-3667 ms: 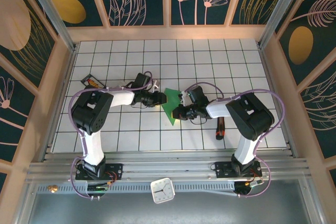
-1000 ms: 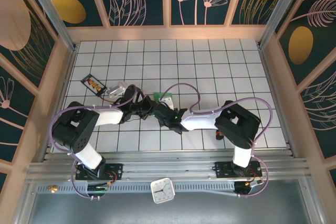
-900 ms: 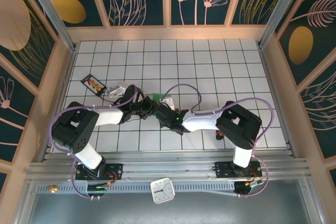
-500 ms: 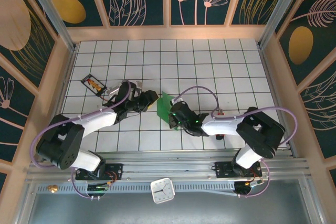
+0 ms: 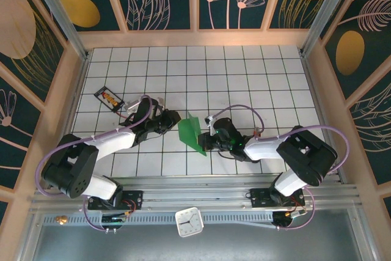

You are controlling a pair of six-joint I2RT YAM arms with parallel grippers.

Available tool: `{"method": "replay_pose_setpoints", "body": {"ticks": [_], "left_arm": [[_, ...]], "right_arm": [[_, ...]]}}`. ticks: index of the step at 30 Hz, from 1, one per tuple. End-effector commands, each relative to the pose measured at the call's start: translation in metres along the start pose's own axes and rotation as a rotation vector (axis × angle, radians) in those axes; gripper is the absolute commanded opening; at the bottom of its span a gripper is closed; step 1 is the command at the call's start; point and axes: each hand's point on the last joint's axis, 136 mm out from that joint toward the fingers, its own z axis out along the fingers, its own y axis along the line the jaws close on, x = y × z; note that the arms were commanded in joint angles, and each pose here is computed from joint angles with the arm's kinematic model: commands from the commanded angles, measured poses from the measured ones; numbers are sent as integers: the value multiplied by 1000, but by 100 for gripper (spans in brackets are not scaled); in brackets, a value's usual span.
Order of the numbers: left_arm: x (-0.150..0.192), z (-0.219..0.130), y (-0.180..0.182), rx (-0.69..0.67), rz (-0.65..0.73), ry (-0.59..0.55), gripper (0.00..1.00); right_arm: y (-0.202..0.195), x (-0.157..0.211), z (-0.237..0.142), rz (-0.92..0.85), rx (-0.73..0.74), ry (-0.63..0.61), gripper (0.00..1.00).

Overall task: Fold a paper plane with a square sheet of paper (pick it up from the middle)
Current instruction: Fourth fold the wing at the center of the table.

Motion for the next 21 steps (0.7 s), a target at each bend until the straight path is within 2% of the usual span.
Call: {"method": "replay_pose_setpoints", "body": {"ticks": [1, 8, 21], "left_arm": [[7, 7, 8, -5, -2, 35, 17], [9, 15, 19, -31, 1, 44, 13], [16, 22, 21, -27, 27, 83, 15]], "right_arm": [[8, -5, -2, 68, -67, -31, 0], [1, 1, -2, 142, -69, -28, 0], [-9, 10, -3, 204, -94, -20, 0]]}}
